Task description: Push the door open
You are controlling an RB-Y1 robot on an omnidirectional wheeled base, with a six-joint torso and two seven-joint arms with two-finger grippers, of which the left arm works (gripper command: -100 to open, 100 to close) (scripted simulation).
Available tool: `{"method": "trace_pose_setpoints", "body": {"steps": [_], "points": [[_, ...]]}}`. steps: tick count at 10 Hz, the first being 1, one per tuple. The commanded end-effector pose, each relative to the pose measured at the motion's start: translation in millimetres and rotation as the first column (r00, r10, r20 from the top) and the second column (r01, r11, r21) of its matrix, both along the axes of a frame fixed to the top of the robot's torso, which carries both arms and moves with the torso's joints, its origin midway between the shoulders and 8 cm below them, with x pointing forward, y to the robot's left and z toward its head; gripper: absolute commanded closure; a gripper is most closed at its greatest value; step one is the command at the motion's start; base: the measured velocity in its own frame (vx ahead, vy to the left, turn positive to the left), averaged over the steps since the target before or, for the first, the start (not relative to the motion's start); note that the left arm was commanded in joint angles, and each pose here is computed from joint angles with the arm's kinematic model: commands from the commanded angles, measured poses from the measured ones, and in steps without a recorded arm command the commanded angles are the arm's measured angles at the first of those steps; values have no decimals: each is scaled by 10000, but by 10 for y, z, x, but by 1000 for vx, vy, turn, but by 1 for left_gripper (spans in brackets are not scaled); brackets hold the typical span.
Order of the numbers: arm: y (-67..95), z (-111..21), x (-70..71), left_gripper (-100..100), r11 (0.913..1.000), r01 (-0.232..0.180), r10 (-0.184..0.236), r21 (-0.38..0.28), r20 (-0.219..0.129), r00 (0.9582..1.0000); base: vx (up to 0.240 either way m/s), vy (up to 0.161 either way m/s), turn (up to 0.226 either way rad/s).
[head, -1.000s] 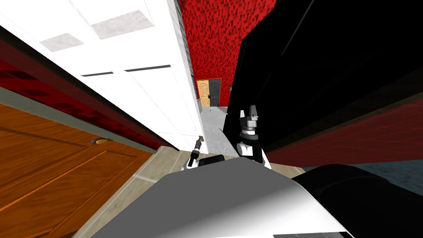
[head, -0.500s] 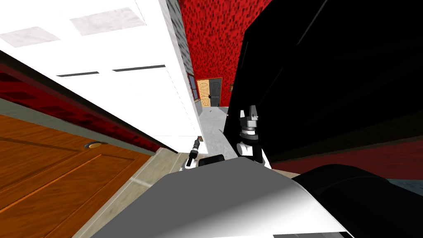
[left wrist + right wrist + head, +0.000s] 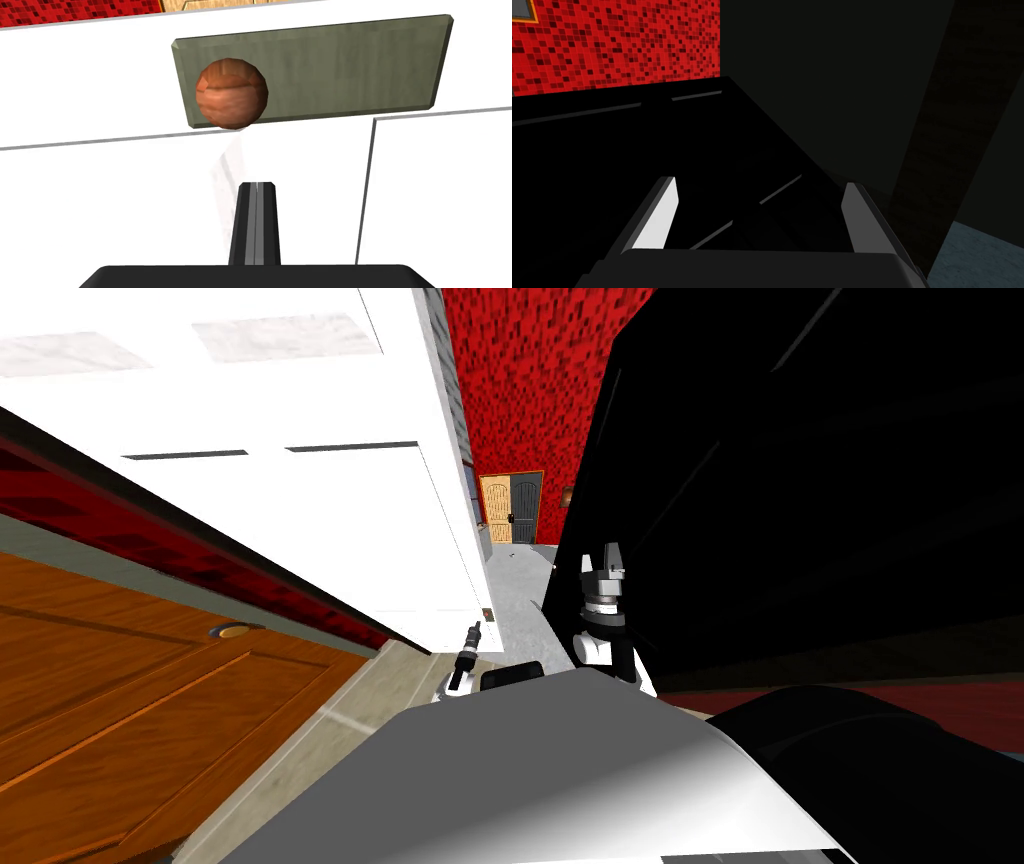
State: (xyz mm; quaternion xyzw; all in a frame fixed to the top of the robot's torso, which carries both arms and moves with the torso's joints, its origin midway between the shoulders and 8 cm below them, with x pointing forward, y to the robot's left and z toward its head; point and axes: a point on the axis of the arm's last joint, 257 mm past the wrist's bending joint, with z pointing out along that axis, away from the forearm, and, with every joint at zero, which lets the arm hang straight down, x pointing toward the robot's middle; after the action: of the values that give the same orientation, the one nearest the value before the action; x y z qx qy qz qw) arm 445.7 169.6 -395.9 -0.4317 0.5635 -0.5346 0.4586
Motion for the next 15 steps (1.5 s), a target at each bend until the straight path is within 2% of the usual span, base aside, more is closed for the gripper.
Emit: {"method": "trace_pose_setpoints", "body": {"steps": [1, 5, 6, 11, 15], "points": [[-14, 4, -1, -100, 10000, 7, -7, -64, -15, 10000, -194, -3, 30], [-132, 36, 3, -100, 9992, 23, -24, -405, -26, 10000, -199, 2, 32], [-110, 34, 7, -100, 9994, 21, -21, -335, -19, 10000, -94, 1, 5], [-25, 31, 17, -100, 9997, -88, 88, -214, 27, 10000, 162, -49, -21], [-54, 43, 27, -100, 9993, -181, 184, -321, 73, 9998, 212, -46, -24]]}}
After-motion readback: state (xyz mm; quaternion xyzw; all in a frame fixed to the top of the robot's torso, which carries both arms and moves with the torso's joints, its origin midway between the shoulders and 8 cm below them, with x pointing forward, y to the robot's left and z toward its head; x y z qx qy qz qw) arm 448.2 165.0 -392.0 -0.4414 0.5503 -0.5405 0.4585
